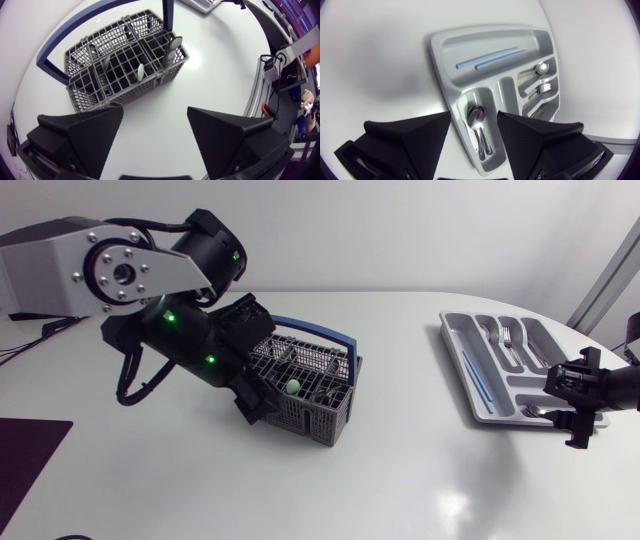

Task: Unload the cutlery basket into the drawer organizer.

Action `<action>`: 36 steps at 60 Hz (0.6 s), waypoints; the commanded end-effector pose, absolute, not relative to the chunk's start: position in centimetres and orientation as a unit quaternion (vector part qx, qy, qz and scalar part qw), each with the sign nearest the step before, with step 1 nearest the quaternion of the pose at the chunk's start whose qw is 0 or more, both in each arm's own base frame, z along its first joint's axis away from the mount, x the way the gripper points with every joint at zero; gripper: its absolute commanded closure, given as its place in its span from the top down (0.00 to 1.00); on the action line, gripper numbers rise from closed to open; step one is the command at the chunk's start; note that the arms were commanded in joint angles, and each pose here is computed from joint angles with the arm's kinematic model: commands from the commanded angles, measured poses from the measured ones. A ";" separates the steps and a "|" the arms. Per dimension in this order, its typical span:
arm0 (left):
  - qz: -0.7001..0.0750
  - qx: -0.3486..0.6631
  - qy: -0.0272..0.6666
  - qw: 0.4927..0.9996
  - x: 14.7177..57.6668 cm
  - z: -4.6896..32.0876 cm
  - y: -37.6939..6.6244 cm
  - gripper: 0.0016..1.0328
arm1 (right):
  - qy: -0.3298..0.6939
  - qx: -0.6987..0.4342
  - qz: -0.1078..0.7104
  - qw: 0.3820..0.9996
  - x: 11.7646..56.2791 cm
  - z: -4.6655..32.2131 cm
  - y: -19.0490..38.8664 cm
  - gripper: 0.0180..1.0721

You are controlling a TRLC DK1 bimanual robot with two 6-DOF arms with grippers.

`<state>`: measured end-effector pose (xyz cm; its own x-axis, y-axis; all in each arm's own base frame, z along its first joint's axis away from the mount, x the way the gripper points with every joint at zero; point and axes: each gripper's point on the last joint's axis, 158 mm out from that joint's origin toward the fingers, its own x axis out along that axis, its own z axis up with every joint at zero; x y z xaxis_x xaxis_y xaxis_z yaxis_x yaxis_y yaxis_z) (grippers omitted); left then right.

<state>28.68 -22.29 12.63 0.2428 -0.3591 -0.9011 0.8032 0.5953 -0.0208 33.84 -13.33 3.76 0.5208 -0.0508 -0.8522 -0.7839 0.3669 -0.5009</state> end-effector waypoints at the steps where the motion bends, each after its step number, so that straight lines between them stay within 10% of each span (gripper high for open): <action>1: -0.407 0.269 0.454 0.745 29.3 12.9 -22.2 0.87 | 0.419 -0.485 0.270 0.719 32.8 3.8 -11.1 0.69; 36: -0.493 0.290 0.363 0.736 30.3 13.5 -23.4 0.86 | 0.388 -0.430 0.368 0.727 27.8 7.0 2.9 0.72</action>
